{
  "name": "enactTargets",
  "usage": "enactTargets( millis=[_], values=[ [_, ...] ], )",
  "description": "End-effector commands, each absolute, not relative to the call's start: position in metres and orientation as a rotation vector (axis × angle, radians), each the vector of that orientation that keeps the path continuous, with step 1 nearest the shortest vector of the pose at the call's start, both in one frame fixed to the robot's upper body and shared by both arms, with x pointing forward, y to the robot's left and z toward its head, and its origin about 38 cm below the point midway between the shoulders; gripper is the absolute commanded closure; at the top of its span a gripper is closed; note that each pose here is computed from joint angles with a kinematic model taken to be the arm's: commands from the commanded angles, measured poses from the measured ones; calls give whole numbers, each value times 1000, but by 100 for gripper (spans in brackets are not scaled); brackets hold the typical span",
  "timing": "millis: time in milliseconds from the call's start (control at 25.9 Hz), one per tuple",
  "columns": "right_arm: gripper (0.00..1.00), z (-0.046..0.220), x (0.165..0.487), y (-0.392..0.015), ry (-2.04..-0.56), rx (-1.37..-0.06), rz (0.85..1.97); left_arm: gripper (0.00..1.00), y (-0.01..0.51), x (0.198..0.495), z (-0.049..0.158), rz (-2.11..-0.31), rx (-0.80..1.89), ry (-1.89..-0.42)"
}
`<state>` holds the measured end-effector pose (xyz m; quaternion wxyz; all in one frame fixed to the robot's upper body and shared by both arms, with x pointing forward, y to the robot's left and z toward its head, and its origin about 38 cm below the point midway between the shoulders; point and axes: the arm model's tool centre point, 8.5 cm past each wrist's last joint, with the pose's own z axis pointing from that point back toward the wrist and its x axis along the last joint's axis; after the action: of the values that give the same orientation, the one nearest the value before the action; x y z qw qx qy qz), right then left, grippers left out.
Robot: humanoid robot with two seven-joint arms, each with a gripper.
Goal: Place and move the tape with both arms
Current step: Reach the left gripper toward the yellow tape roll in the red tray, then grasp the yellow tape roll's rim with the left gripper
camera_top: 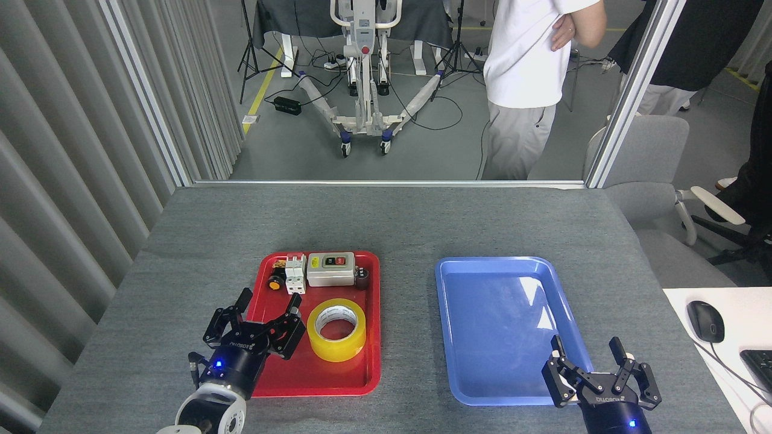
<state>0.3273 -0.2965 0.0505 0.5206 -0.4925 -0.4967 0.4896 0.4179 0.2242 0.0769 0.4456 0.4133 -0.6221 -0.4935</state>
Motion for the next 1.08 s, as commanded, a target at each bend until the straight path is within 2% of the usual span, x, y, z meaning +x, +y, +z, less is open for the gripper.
enactTargets(
  millis=[0, 116, 193, 271, 348, 541, 619, 1044],
  values=[
    [0, 48, 327, -295, -1187, -1174, 1165, 0, 216, 440, 82, -1247, 1011, -1552],
    [0, 48, 326, -295, -1185, -1174, 1165, 0, 213, 448, 83, -1248, 1005, -1548],
    [0, 47, 326, -295, -1181, -1174, 1161, 0, 206, 454, 73, -1300, 963, -1501],
    [0, 47, 325, -296, -1177, -1176, 1161, 0, 190, 460, 58, -1382, 875, -1408],
    [0, 47, 325, -296, -1176, -1179, 1158, 0, 186, 468, 53, -1436, 811, -1293],
    [0, 47, 325, -298, -1164, -1189, 1151, 0, 181, 478, 48, -1554, 605, -984],
    [0, 46, 325, -300, -1139, -1206, 1135, 0, 179, 483, 47, -1579, 551, -913],
    [0, 46, 324, -303, -1119, -1217, 1129, 0, 168, 491, 36, -1671, 443, -757]
  ],
)
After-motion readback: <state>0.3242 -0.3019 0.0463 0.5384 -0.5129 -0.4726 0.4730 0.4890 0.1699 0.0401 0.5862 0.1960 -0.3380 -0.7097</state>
